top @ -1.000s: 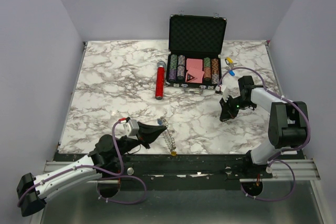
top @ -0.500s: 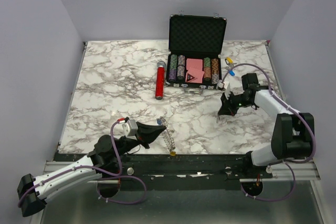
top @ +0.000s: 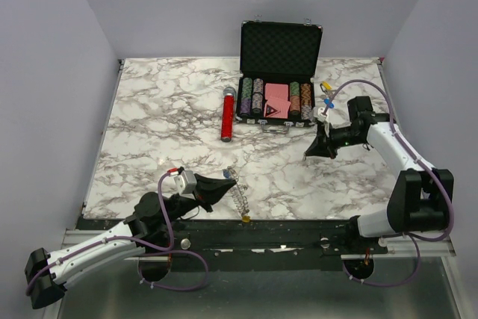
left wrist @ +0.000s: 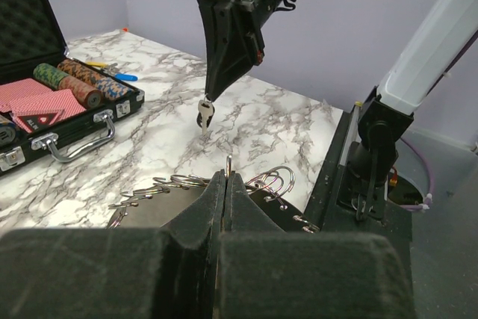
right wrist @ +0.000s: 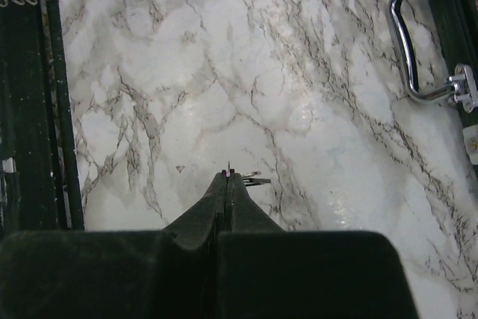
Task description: Put the keys on the keyring
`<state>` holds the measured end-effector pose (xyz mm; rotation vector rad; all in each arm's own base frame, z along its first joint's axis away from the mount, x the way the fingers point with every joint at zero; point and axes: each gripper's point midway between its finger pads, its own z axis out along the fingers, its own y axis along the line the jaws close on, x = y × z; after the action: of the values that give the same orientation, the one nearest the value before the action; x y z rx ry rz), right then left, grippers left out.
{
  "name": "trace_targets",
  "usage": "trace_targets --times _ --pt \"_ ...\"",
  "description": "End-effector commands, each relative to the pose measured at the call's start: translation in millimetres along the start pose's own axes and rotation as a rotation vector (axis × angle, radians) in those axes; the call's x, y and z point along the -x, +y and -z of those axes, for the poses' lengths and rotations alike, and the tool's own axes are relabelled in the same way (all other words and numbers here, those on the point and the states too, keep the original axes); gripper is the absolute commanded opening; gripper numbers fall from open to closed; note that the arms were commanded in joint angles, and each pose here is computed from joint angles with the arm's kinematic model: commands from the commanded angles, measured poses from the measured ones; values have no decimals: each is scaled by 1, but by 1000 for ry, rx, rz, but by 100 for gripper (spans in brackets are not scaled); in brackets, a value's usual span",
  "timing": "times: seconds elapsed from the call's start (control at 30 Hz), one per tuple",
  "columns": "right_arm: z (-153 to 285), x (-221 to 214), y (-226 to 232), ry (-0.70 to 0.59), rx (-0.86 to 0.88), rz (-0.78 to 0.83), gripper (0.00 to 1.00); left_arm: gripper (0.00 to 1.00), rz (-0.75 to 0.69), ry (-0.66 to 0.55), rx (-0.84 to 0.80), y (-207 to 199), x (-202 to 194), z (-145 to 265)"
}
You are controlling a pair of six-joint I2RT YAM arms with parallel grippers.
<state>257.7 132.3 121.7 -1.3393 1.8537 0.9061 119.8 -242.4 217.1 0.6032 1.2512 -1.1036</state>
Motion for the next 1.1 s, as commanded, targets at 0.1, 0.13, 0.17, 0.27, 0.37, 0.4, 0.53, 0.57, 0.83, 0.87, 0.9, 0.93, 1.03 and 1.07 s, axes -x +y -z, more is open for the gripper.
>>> trace_targets --times 0.1,0.13,0.17,0.27,0.37,0.4,0.53,0.57,0.83,0.87,0.9,0.93,1.03,1.07 --pt "-1 36 31 -99 146 124 1 0 -11 -40 18 5 4 1" --pt "-3 38 34 -94 159 132 1 0 -12 -42 18 5 4 1" --pt "-5 39 38 -93 168 142 1 0 -12 -42 20 5 4 1" --pt "-12 46 50 -92 205 182 1 0 -17 -45 13 4 6 0" --pt "-21 53 64 -96 249 214 1 0 -22 -42 6 3 6 -1" --pt "-24 55 69 -94 263 226 1 0 -27 -39 1 2 6 -2" --pt "-37 60 87 -81 321 264 1 0 -40 -38 -12 0 6 -2" --pt "-40 60 91 -76 334 269 1 0 -43 -39 -15 0 6 -2" --pt "-46 68 118 -79 440 307 1 0 -77 -55 -40 -3 8 -1" --pt "-46 69 122 -83 456 313 1 0 -82 -62 -42 -3 10 -1" --pt "-45 70 125 -93 469 331 1 0 -89 -66 -46 -4 11 -1" --pt "-45 71 129 -100 485 340 1 0 -95 -64 -48 -4 10 -2" --pt "-44 77 136 -135 515 359 1 0 -109 -62 -62 -6 13 -5" --pt "-43 79 138 -146 523 360 1 0 -113 -60 -66 -7 14 -6"
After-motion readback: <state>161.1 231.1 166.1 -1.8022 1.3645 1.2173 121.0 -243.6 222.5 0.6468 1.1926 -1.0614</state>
